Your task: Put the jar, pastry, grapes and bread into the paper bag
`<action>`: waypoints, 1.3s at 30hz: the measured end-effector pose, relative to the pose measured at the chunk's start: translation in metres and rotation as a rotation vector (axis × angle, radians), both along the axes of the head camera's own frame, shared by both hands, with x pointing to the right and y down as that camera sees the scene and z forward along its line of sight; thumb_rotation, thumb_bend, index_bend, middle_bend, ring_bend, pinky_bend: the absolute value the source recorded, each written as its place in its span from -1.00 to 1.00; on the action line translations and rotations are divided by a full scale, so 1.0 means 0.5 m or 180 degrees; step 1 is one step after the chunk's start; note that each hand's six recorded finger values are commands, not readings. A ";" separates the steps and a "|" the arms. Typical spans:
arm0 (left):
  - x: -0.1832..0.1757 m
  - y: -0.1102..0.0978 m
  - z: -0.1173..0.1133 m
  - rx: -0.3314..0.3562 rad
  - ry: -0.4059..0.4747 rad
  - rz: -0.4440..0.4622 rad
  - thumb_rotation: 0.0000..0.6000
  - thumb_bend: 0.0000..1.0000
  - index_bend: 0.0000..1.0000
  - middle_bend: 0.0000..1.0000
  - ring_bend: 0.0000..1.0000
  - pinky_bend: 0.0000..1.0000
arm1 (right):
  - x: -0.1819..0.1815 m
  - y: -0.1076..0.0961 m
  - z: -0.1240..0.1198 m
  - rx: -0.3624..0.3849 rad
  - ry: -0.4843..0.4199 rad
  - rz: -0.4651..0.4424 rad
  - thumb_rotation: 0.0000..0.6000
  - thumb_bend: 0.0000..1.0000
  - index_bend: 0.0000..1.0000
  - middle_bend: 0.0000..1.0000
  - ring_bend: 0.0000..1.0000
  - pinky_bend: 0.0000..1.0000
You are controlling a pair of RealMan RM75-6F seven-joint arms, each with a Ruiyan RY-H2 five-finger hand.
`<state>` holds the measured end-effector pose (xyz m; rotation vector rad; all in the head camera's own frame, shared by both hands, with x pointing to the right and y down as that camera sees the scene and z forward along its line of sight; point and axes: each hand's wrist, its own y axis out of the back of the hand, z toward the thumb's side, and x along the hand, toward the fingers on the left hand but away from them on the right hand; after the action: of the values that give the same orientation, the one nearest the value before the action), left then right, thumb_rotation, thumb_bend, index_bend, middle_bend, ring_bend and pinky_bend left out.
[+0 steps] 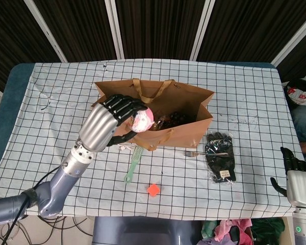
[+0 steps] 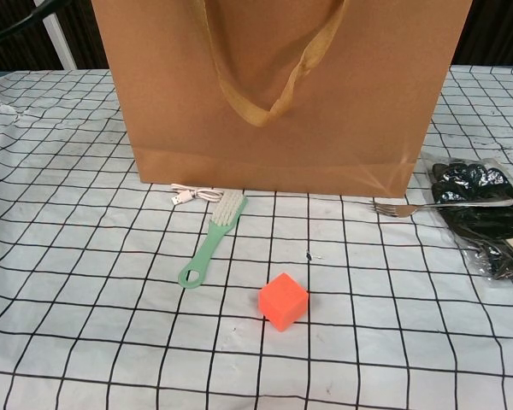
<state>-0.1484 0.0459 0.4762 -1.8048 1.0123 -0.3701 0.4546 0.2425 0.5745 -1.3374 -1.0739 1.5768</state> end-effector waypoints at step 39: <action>-0.343 0.110 0.004 -0.0244 -0.1426 -0.0987 1.00 -0.91 -0.69 -0.73 -0.92 -0.72 | -0.001 0.002 -0.003 -0.0045 0.0014 -0.0079 1.00 -0.63 -0.94 -0.82 -0.64 -0.55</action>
<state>-0.3198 0.1007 0.4785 -1.5309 0.9611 -0.9686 0.4541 0.2433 0.5728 -1.3511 -1.0416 1.5711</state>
